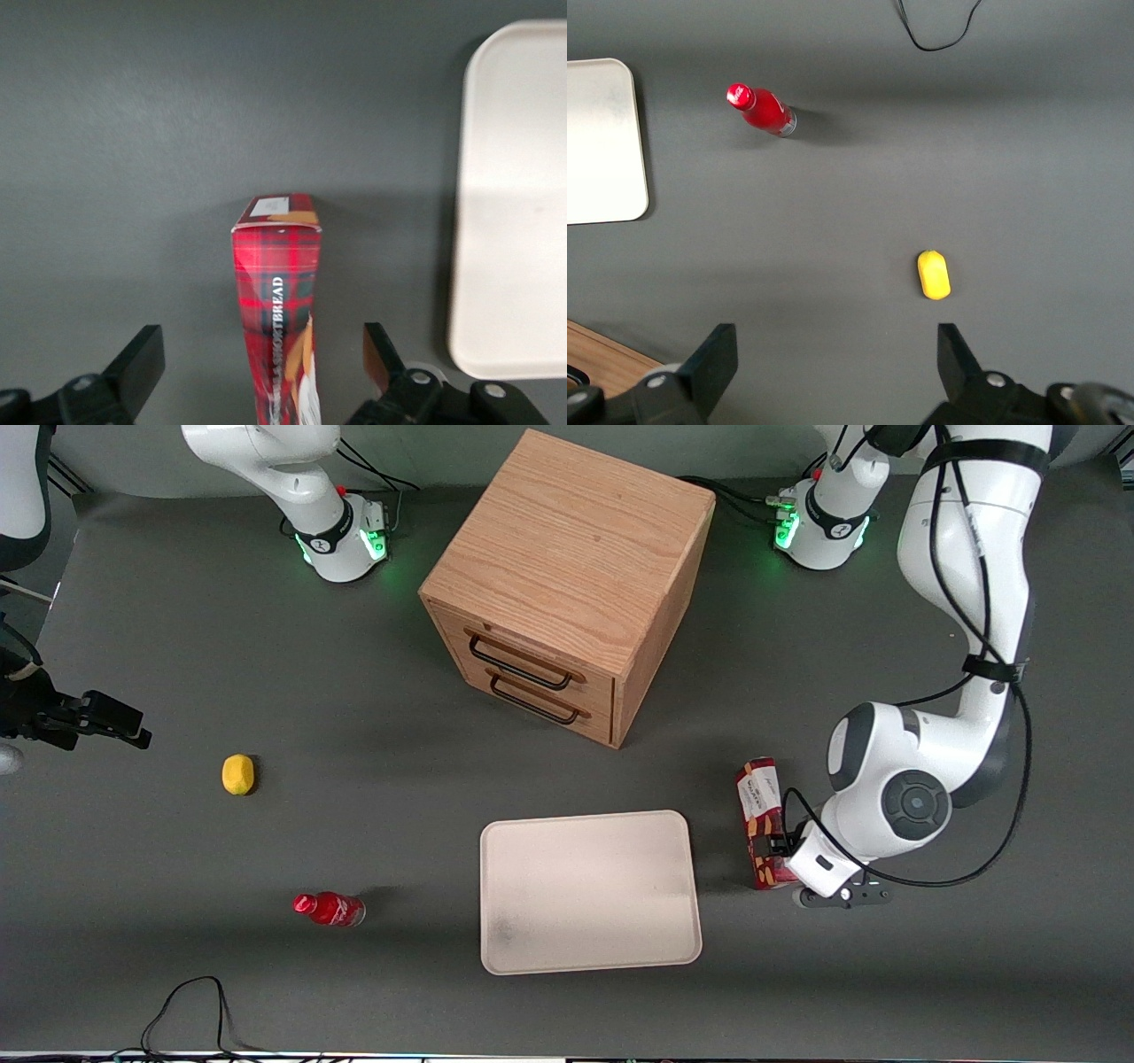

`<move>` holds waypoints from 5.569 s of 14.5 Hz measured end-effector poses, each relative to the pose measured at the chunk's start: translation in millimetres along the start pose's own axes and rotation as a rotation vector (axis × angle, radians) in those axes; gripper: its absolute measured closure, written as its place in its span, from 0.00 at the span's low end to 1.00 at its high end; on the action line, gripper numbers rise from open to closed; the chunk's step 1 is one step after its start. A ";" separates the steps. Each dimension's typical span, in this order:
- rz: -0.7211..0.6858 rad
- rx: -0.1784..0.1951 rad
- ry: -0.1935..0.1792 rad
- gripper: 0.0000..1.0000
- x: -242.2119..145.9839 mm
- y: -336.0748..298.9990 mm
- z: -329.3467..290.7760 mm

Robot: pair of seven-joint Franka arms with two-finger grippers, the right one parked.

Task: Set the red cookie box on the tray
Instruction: 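Lower the open left gripper around the shortbread box and close it, then lift the shortbread box with the left gripper, then carry the box over the white tray and lower it onto the tray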

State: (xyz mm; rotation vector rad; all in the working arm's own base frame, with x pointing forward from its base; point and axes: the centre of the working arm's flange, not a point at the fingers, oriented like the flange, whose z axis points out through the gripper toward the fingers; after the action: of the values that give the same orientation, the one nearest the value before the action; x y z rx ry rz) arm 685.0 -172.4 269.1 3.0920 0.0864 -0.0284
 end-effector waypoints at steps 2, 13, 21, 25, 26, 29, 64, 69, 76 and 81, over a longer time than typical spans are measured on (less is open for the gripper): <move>-0.006 -0.002 0.014 0.00 -10.8 -5.0 26.6; -0.062 -0.002 0.013 0.14 -27.4 9.9 43.4; -0.082 -0.002 0.012 0.86 -27.7 10.2 43.5; -0.084 -0.001 0.013 0.89 -27.5 10.1 38.3; -0.084 0.001 0.011 0.89 -27.7 10.1 29.6; -0.081 0.011 -0.002 0.89 -30.3 11.2 -32.5; -0.130 -0.099 0.100 0.89 41.0 121.3 -99.5; -0.107 -0.064 0.152 0.89 55.1 127.1 -22.8; -0.062 -0.079 0.193 0.89 50.5 154.7 10.6; -0.051 -0.077 0.173 0.89 44.9 162.3 24.8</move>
State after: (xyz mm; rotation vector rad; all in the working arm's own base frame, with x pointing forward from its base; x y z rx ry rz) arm 738.5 -333.1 251.2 3.0085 0.1689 0.2344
